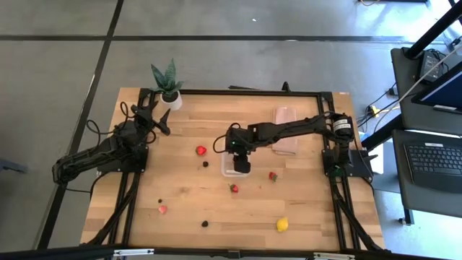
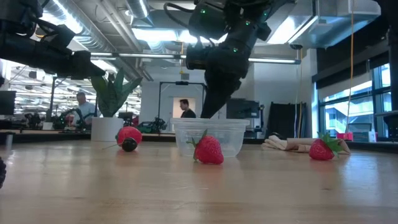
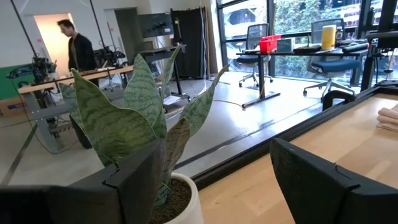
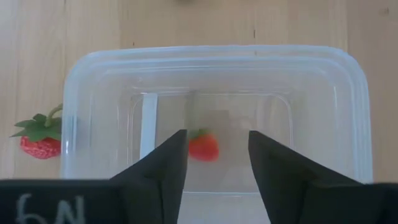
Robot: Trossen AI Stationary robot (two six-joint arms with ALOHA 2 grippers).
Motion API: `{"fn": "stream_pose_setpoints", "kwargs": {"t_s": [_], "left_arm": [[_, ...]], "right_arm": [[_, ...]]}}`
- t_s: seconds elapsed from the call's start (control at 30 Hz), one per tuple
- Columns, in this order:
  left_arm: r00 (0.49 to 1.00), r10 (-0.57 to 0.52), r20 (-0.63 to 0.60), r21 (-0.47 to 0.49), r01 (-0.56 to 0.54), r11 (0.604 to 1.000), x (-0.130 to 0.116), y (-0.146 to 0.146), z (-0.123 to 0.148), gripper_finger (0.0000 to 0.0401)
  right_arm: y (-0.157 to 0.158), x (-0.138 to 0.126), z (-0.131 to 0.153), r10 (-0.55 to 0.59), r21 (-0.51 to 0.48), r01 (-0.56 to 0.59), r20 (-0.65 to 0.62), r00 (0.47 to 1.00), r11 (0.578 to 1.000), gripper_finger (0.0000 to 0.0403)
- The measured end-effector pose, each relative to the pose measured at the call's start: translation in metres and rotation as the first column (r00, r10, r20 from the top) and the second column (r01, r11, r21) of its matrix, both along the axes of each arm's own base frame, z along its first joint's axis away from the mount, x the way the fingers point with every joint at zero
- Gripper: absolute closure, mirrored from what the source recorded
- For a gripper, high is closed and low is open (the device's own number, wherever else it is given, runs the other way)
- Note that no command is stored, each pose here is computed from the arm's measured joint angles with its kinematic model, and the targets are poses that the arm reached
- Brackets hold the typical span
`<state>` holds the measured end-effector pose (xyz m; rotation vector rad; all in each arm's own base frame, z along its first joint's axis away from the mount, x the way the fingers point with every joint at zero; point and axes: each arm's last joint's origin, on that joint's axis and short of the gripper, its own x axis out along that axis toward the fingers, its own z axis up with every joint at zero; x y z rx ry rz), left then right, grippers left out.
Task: Pick and placing Produce into tupperware
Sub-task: Put the red strawberry into the transparent bin
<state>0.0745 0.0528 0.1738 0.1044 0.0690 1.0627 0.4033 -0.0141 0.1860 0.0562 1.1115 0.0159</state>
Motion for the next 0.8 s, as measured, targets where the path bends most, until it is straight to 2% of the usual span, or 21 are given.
{"fn": "stream_pose_setpoints", "kwargs": {"t_s": [0.13,0.3,0.37,0.57,0.8], "left_arm": [[1.000,0.000,0.000,0.000,0.000,1.000,0.000,0.000,0.000,0.0116],[1.000,0.000,0.000,0.000,0.000,1.000,0.000,0.000,0.000,0.0116],[1.000,0.000,0.000,0.000,0.000,1.000,0.000,0.000,0.000,0.0116],[1.000,0.000,0.000,0.000,0.000,1.000,0.000,0.000,0.000,0.0116],[1.000,0.000,-0.001,0.000,0.000,1.000,0.000,0.000,0.000,0.0116]], "right_arm": [[-0.003,-0.001,-0.001,-0.083,-0.078,0.082,-0.013,0.996,0.994,0.0205],[-0.005,-0.008,0.009,-0.031,-0.105,0.019,-0.119,0.992,0.994,0.0169],[-0.004,-0.014,0.015,0.006,-0.113,-0.029,-0.198,0.980,0.993,0.0151],[0.003,-0.035,0.026,0.114,-0.096,-0.173,-0.439,0.891,0.980,0.0120],[0.028,-0.060,0.014,0.181,-0.028,-0.247,-0.603,0.777,0.969,0.0118]]}}
